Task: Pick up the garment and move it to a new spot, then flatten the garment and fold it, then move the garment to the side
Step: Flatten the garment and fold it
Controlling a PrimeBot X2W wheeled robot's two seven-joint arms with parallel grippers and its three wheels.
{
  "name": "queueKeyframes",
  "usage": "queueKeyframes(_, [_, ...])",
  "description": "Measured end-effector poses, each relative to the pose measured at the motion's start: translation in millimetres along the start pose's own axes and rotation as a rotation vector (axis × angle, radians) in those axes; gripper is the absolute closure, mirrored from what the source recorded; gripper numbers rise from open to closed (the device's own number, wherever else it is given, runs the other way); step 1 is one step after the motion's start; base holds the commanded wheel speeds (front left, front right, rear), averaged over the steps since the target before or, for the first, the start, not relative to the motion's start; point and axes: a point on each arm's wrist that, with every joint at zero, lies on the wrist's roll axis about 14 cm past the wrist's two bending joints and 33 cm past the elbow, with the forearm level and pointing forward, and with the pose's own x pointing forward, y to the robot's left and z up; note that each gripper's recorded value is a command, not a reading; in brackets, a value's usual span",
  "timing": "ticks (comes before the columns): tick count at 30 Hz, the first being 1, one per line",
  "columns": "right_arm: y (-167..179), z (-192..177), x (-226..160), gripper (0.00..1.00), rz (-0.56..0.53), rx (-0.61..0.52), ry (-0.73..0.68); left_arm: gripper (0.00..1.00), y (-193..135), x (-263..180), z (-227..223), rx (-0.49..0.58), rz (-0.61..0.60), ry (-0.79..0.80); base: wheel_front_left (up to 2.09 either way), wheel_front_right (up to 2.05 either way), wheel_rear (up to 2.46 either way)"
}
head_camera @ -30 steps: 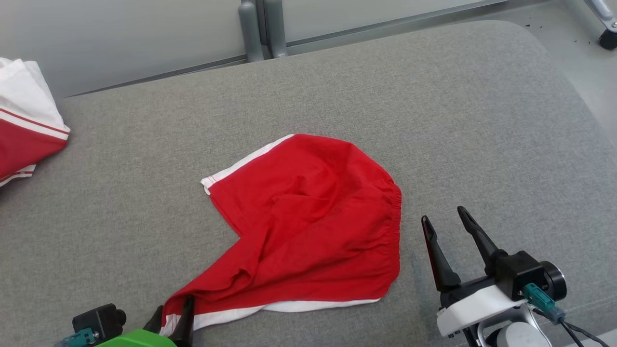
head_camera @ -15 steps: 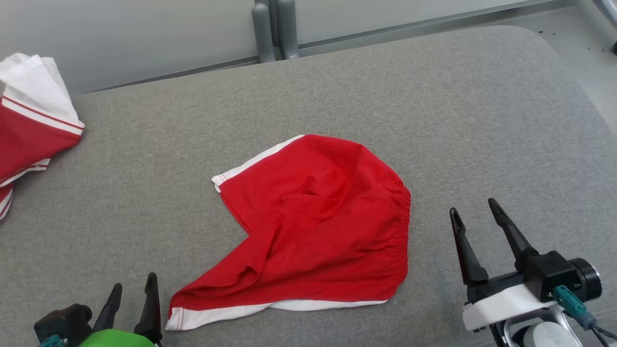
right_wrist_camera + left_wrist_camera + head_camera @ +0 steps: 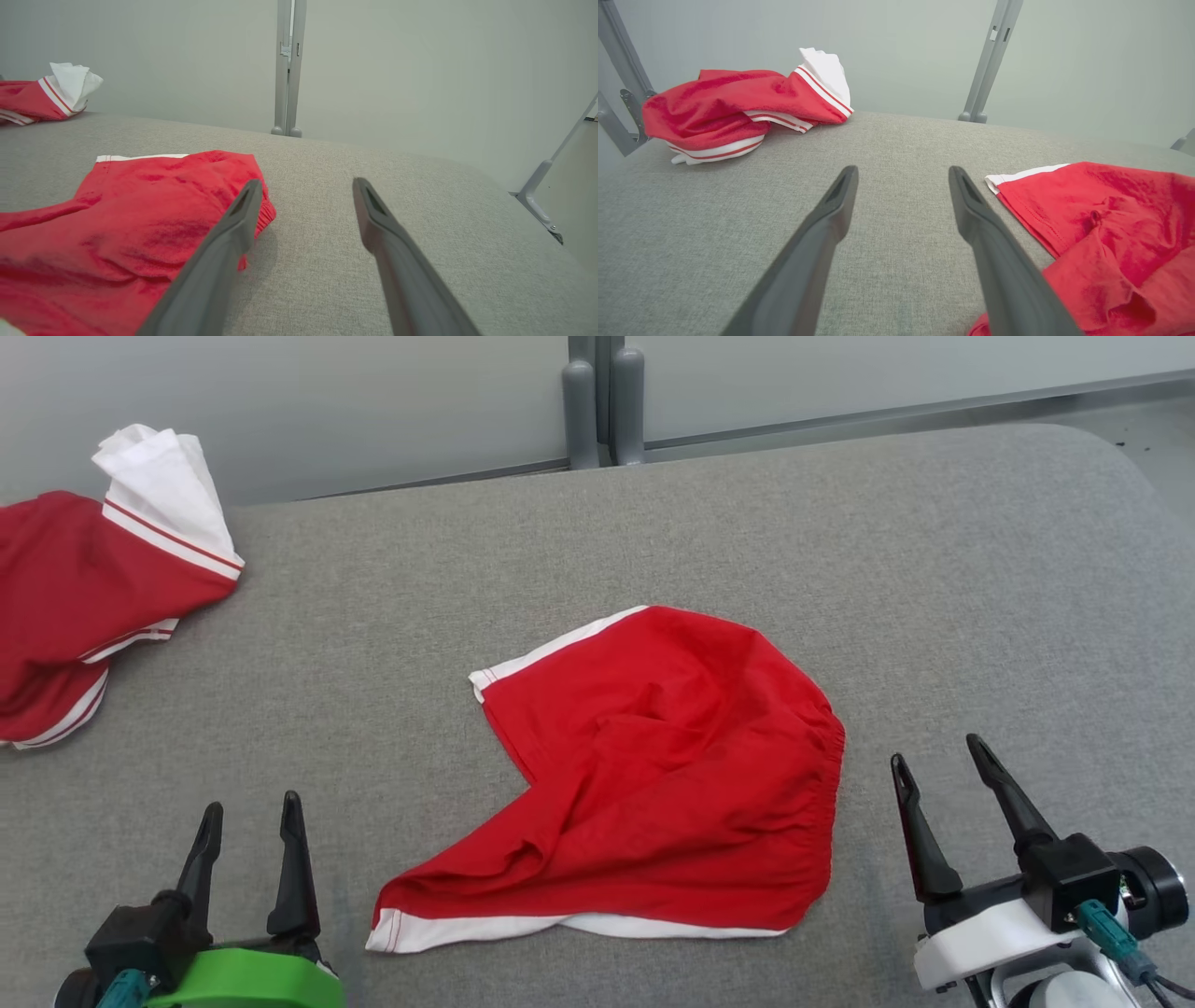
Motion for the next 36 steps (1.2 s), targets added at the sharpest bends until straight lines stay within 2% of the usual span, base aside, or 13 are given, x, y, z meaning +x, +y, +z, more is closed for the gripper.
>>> queueKeyframes(5, [18,-2,0,0.00,0.058,0.005,0.004,0.00,12,-15,3,0.043,0.023,-0.039,0.00,0.00,0.00])
queueKeyframes(18, [34,0,0,0.00,0.123,0.005,-0.001,0.00,48,-51,0,0.103,0.108,-0.050,0.00,0.00,0.00])
queueKeyframes(36, [22,-5,-3,0.00,0.072,0.021,0.015,0.00,58,-56,4,0.105,0.129,-0.072,0.00,0.00,0.00])
